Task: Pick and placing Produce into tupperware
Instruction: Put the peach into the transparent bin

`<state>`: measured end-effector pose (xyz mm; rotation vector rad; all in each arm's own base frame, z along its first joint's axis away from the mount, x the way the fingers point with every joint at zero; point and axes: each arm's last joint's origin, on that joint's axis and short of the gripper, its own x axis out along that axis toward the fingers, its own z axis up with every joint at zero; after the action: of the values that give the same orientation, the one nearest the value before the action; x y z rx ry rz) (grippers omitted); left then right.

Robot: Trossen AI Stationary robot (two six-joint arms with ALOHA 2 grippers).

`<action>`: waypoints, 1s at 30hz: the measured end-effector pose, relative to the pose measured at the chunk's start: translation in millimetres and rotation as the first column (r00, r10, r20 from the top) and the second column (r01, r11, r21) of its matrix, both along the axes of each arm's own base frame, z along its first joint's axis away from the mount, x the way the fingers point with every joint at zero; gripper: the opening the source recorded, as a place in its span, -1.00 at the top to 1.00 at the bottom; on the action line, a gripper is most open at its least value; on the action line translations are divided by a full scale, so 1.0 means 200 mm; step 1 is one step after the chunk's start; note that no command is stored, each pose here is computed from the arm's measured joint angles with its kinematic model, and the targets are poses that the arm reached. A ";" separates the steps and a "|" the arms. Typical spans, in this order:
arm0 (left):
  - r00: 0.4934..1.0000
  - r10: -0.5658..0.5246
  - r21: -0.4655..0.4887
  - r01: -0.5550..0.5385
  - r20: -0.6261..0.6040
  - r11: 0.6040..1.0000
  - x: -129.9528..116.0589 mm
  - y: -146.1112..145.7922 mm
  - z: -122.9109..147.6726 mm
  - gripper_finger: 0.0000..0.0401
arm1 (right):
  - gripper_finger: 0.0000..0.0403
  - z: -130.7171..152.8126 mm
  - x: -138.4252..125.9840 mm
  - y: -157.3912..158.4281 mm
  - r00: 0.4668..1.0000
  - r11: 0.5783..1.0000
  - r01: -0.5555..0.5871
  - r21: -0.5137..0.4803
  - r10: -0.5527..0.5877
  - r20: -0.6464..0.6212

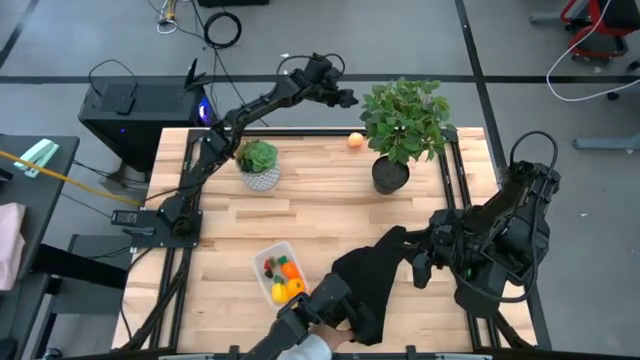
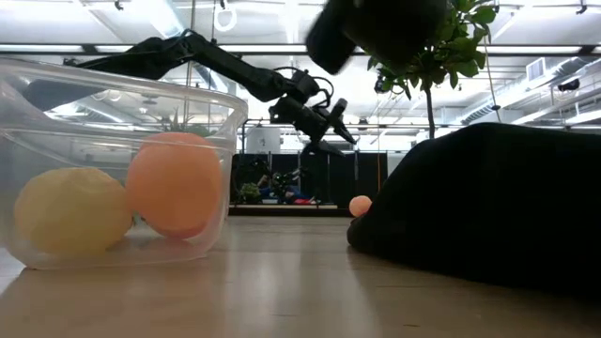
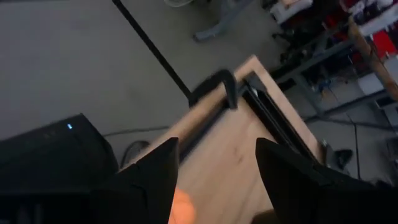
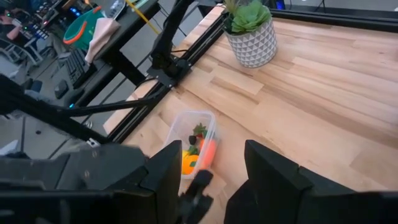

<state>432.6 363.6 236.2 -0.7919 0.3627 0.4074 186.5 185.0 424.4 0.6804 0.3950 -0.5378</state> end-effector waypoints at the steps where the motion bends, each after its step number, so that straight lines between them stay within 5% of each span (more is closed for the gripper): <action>1: 1.000 -0.009 -0.007 0.009 -0.006 1.000 0.01 -0.01 -0.01 -0.11 | 0.10 0.00 0.00 0.00 1.000 1.000 0.000 0.001 0.000 0.000; 8: 0.998 -0.050 -0.084 0.047 -0.041 0.995 0.06 -0.05 -0.12 -0.08 | 0.10 0.00 0.00 0.00 1.000 1.000 -0.001 0.002 0.001 0.003; 30: 0.980 -0.110 -0.069 0.100 -0.166 0.993 0.21 -0.25 -0.28 -0.01 | 0.10 0.00 0.01 0.00 1.000 1.000 -0.003 -0.007 0.003 0.008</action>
<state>474.5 314.5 179.6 -0.7950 0.5761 0.3668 189.1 184.4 425.4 0.6754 0.3867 -0.5334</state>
